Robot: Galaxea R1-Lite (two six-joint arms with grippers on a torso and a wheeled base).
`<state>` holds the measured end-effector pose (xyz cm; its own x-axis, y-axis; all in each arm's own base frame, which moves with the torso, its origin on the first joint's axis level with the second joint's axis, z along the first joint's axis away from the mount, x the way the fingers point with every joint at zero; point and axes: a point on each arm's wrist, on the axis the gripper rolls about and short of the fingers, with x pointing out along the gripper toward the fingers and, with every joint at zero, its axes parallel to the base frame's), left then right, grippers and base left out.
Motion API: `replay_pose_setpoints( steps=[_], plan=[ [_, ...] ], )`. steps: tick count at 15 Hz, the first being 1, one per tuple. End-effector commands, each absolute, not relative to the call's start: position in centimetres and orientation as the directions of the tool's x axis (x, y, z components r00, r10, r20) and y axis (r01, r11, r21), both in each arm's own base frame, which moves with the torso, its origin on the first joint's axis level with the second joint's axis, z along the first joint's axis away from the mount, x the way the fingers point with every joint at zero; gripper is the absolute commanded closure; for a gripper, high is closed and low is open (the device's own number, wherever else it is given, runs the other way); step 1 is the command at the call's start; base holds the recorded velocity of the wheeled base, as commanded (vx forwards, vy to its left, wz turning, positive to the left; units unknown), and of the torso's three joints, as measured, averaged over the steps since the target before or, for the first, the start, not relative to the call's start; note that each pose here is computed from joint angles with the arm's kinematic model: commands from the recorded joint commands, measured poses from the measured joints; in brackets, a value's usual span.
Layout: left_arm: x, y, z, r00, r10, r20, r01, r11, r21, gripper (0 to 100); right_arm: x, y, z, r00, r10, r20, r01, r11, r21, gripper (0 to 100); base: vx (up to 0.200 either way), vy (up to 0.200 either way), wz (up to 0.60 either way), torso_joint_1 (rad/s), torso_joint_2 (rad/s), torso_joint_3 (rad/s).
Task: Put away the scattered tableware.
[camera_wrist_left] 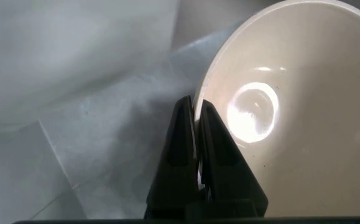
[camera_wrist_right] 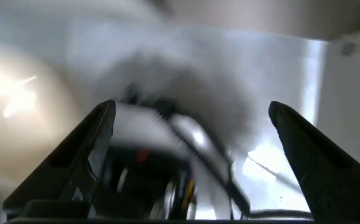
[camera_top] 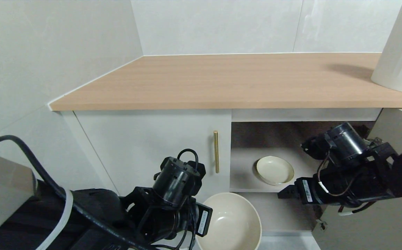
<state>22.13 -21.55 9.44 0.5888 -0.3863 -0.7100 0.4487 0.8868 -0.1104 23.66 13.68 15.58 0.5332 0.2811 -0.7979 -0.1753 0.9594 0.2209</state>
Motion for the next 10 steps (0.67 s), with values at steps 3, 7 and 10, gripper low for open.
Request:
replay_pose_setpoints(
  steps=[3,7,10],
  plan=[
    [20.7,-22.4,9.9,0.574,-0.419,-0.704,0.493,0.863,-0.112,100,21.1,16.7,17.5,0.518,0.388,-0.762,-0.322,0.914,0.247,0,0.000,0.000,0.00,0.000,0.00,0.000],
    [20.5,-22.5,10.1,0.575,-0.426,-0.699,0.495,0.861,-0.117,100,21.3,18.8,14.8,0.443,0.359,-0.822,-0.349,0.913,0.211,0,0.000,0.000,0.00,0.000,0.00,0.000],
    [20.6,-22.6,10.2,0.578,-0.430,-0.693,0.494,0.861,-0.122,100,21.3,19.3,14.2,0.425,0.352,-0.834,-0.357,0.912,0.203,0,0.000,0.000,0.00,0.000,0.00,0.000]
  ],
)
